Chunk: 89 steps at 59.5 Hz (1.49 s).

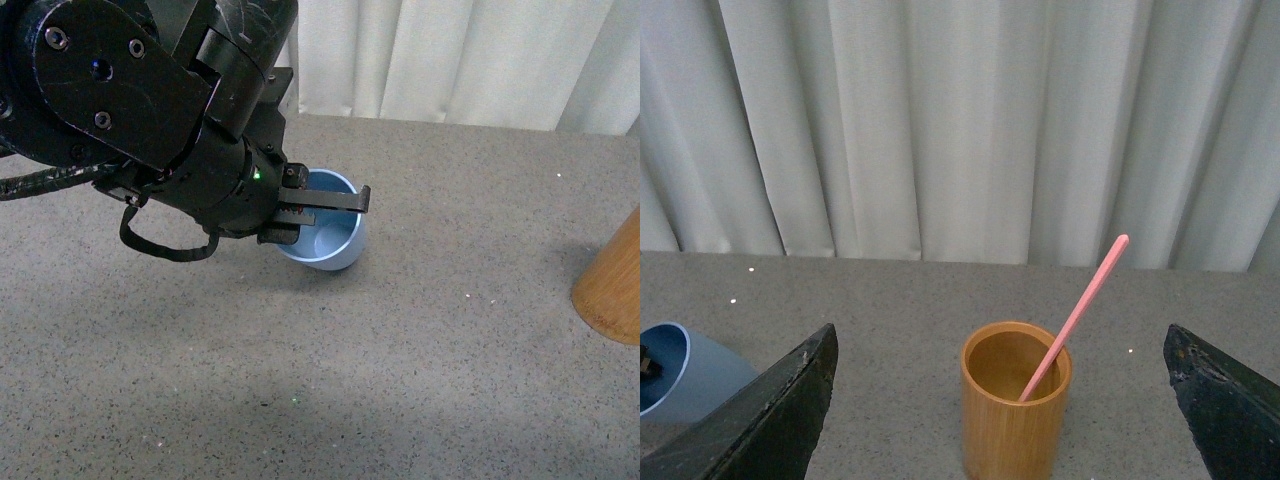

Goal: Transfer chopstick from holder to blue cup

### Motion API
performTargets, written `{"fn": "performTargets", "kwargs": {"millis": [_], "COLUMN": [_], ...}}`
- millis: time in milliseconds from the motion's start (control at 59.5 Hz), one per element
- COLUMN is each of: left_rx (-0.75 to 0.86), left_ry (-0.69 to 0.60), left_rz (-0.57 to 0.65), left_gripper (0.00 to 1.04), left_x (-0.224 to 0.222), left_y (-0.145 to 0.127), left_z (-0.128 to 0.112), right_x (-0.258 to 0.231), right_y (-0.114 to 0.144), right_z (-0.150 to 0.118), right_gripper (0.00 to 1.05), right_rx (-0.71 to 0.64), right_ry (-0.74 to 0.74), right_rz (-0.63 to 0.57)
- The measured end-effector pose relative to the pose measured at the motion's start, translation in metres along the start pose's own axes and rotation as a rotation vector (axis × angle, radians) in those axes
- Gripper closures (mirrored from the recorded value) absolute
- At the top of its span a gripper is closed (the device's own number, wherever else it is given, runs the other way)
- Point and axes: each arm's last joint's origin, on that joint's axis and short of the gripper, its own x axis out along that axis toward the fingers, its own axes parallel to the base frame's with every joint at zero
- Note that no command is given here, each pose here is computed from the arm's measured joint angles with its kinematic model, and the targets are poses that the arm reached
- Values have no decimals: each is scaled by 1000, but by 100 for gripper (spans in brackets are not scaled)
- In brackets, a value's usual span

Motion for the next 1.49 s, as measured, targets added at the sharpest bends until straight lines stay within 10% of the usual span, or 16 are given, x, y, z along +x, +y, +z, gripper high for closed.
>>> {"fn": "performTargets", "kwargs": {"millis": [185,739,1495], "left_rx": [2,2,23], "left_ry": [2,-11,-29], "left_rz": [-1,-5,-41], "left_gripper": [95,6,7], "left_x": [0,0,-14], "left_y": [-1,-3,-16], "left_z": [1,10,17], "right_x": [0,0,0], "right_y": [0,0,0], "right_z": [0,0,0], "right_gripper": [10,10,10], "right_rx": [0,0,0], "right_ry": [0,0,0], "right_rz": [0,0,0]}}
